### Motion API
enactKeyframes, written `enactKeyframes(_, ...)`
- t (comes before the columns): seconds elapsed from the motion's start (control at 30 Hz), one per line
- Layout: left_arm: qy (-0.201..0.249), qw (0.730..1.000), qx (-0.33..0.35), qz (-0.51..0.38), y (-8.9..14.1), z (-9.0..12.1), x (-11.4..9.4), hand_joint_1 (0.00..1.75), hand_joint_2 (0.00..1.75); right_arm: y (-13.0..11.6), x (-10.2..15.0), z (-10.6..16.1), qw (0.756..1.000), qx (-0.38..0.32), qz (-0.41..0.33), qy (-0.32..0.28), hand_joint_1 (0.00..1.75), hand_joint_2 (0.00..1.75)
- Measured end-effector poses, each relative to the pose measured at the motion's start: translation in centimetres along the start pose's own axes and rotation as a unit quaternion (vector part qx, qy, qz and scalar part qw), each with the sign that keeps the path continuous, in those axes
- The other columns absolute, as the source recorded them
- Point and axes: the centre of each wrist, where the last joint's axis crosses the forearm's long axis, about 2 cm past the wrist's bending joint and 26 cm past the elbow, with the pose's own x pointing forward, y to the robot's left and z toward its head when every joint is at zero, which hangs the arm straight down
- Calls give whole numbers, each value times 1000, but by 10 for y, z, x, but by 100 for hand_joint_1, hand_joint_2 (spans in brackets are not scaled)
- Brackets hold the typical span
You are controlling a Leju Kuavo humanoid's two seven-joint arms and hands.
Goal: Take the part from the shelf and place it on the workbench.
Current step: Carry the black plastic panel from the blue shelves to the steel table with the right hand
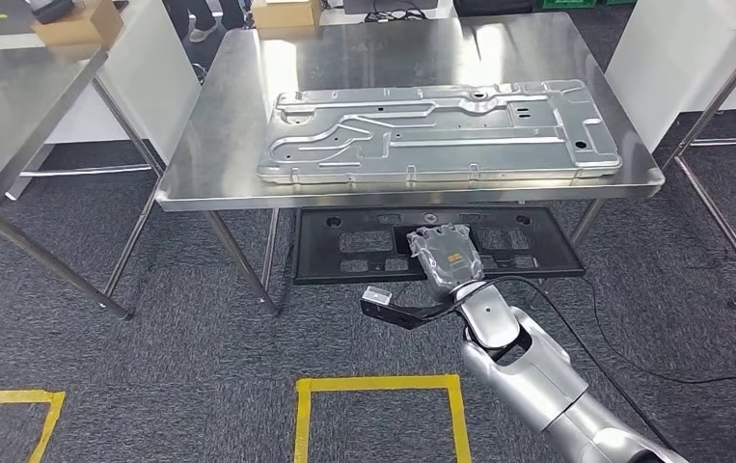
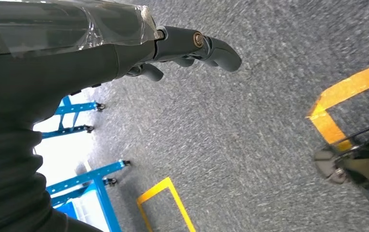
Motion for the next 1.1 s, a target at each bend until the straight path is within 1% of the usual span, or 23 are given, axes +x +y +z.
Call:
enactKeyframes(0.17, 1, 1000, 5, 2, 5, 0, 2, 0, 175, -1, -2, -1, 1000, -2, 5, 9, 175, 175)
enactKeyframes(0.43, 12, 1000, -7, 12, -1, 0, 2, 0, 175, -2, -10, 0, 999, 7, 28, 17, 175, 175)
enactKeyframes(0.63, 11, 1000, -9, 14, -3, 0, 3, 0, 175, -14, -20, -8, 998, 7, 57, 22, 175, 175)
enactKeyframes(0.77, 8, 1000, -10, 14, -4, 0, 0, 0, 175, -22, -25, -12, 996, 16, 80, 20, 175, 175)
enactKeyframes(1.1, 5, 1000, -9, 14, -6, 0, -4, 0, 175, -31, -22, -16, 996, 15, 91, 9, 175, 175)
